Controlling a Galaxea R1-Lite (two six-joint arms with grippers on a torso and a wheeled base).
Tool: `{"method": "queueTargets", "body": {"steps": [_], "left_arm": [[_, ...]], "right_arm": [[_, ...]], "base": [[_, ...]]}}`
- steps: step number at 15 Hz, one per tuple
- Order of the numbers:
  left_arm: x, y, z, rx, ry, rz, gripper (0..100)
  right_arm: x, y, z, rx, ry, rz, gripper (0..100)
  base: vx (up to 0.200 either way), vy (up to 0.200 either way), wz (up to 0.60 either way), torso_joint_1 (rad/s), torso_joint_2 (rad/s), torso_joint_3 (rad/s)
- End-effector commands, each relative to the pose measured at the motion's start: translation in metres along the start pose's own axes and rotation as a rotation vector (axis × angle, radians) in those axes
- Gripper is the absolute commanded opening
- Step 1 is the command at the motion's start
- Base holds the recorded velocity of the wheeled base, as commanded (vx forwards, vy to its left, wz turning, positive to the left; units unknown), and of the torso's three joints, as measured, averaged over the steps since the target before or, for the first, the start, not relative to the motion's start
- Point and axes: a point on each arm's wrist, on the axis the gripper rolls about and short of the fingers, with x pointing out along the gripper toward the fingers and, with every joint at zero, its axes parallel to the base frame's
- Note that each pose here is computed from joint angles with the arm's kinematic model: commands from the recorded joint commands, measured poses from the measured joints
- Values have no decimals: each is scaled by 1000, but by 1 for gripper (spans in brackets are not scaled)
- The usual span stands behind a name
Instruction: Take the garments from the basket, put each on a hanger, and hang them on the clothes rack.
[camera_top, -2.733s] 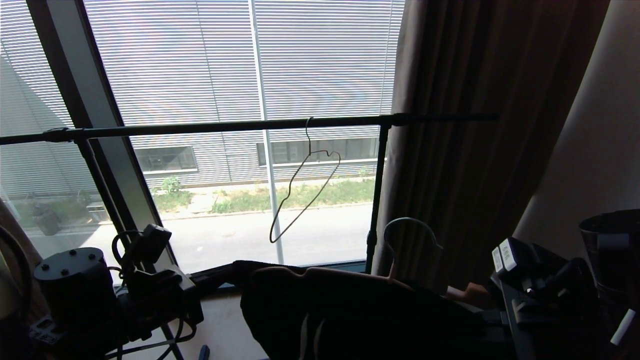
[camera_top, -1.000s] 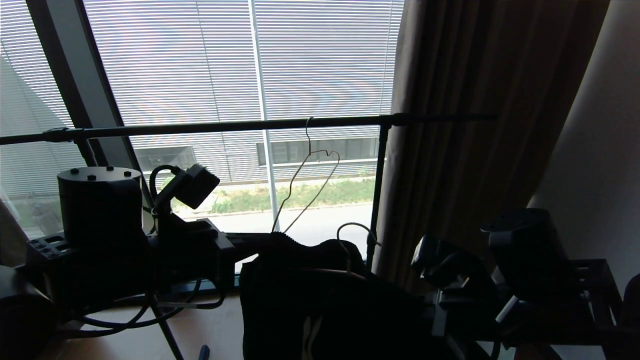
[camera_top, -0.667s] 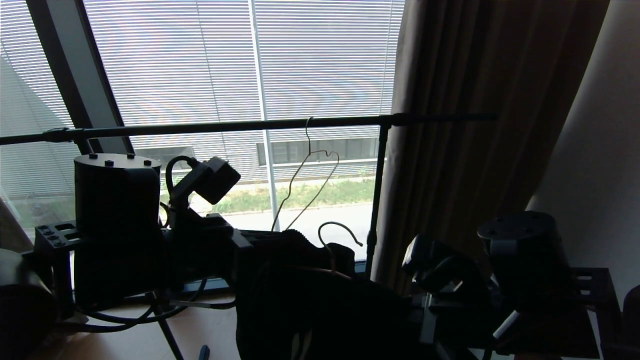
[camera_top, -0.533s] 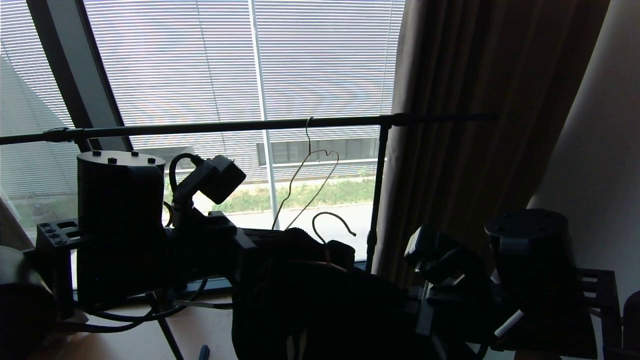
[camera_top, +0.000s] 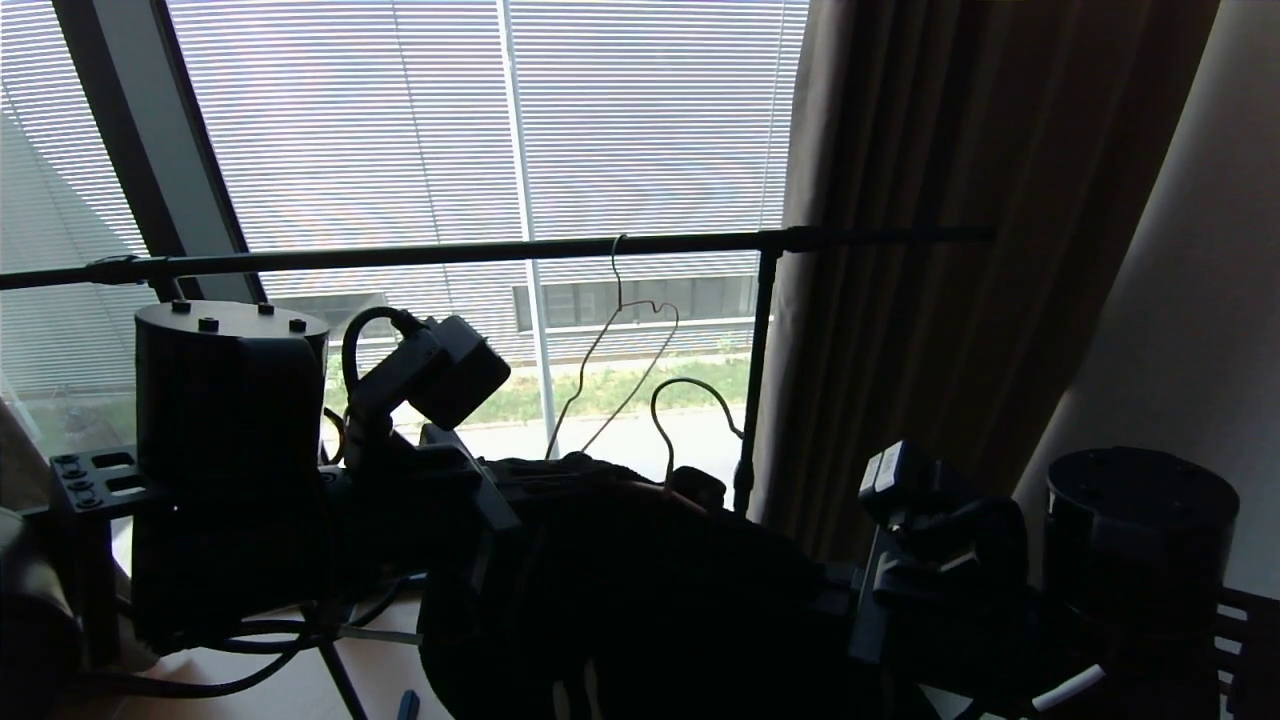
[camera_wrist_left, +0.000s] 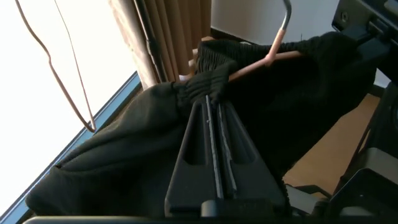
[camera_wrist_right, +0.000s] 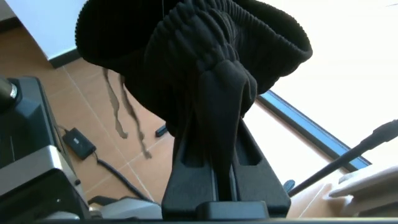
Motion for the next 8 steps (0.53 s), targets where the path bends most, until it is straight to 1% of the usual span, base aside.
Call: {"method": "queueTargets", "body": {"steps": [1, 4, 7, 8], "left_arm": [[0, -1, 0, 8, 0, -2, 0], [-1, -1, -2, 15, 5, -5, 0], [-1, -2, -4, 46, 9, -10, 0], [-1, -2, -4, 47, 9, -10, 0]], "right_arm": [[-2, 0, -4, 5, -2, -1, 0], [-3, -3, 0, 6, -26, -15, 0], [-3, -4, -1, 7, -25, -20, 0], [-3, -5, 0, 7, -26, -22, 0]], "base": [[0, 0, 0, 0, 0, 0], [0, 0, 0, 0, 0, 0], [0, 0, 0, 0, 0, 0], [0, 0, 0, 0, 0, 0]]}}
